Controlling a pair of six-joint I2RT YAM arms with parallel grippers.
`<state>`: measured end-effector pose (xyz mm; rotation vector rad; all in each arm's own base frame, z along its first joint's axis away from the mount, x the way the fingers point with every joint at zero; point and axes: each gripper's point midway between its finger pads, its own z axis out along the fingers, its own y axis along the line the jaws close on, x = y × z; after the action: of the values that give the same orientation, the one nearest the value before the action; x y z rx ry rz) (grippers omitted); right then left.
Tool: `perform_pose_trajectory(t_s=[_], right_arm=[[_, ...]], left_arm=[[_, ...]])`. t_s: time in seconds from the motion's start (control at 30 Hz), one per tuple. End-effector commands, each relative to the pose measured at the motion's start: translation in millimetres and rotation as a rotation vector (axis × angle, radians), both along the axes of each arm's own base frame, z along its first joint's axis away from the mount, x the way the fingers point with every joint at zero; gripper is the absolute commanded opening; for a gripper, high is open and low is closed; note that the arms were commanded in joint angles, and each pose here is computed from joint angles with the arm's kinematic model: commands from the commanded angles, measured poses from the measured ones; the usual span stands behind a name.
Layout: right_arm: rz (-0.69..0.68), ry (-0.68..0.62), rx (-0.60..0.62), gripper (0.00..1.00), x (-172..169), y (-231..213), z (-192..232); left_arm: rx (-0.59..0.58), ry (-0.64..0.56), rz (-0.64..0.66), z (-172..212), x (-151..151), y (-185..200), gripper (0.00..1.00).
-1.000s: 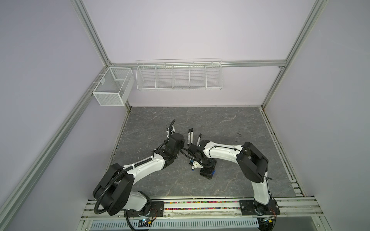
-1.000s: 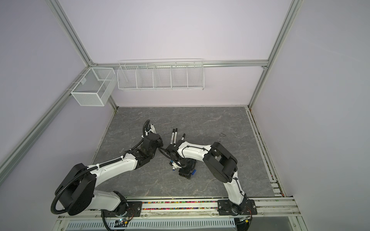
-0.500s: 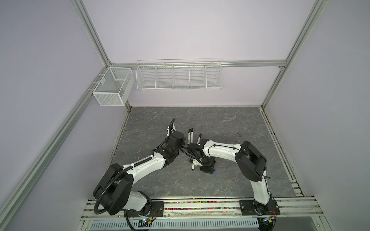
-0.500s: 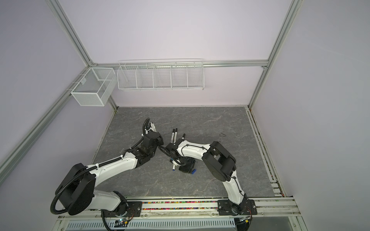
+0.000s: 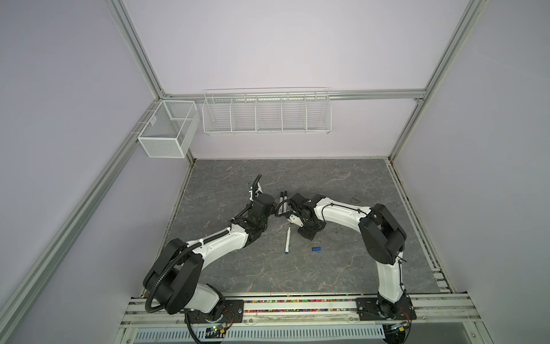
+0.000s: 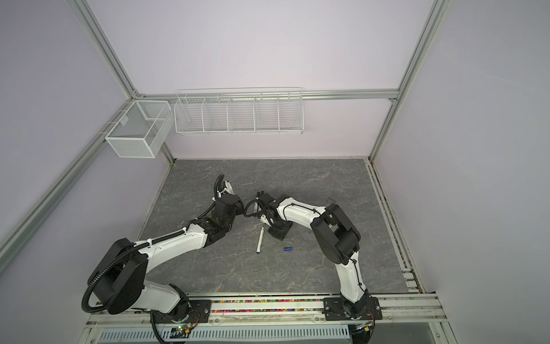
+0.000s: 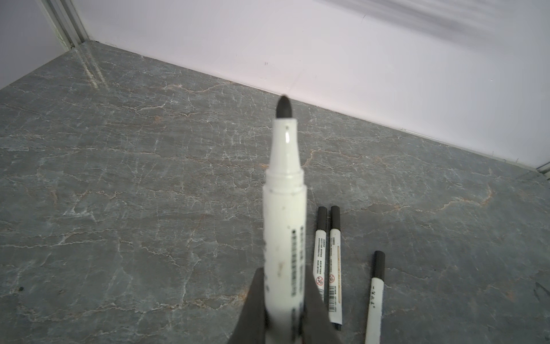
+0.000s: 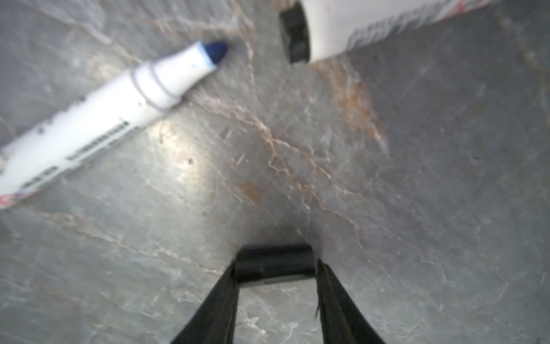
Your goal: Insert the pens into the pen caps
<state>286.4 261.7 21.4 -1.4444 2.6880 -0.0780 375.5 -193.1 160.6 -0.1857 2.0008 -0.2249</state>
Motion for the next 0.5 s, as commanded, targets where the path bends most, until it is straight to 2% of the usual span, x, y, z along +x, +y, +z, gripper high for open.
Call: perform_pose_trajectory(t_s=[0.0, 0.2, 0.37, 0.47], right_arm=[[-0.056, -0.034, 0.142, 0.51, 11.8, 14.9, 16.9], [-0.147, -0.023, 0.23, 0.67, 13.8, 11.1, 33.1], [-0.211, 0.043, 0.309, 0.68, 7.6, 12.2, 40.5], [-0.231, 0.081, 0.295, 0.67, 4.6, 12.5, 31.8]], left_arm=[[-0.015, 0.022, -0.03, -1.6, 1.4, -10.6, 0.0], [-0.03, 0.031, -0.043, -3.9, 3.8, -16.5, 0.0], [-0.038, 0.031, -0.042, -4.1, 4.9, -17.9, 0.0], [-0.038, 0.027, -0.027, -3.9, 4.5, -15.0, 0.0]])
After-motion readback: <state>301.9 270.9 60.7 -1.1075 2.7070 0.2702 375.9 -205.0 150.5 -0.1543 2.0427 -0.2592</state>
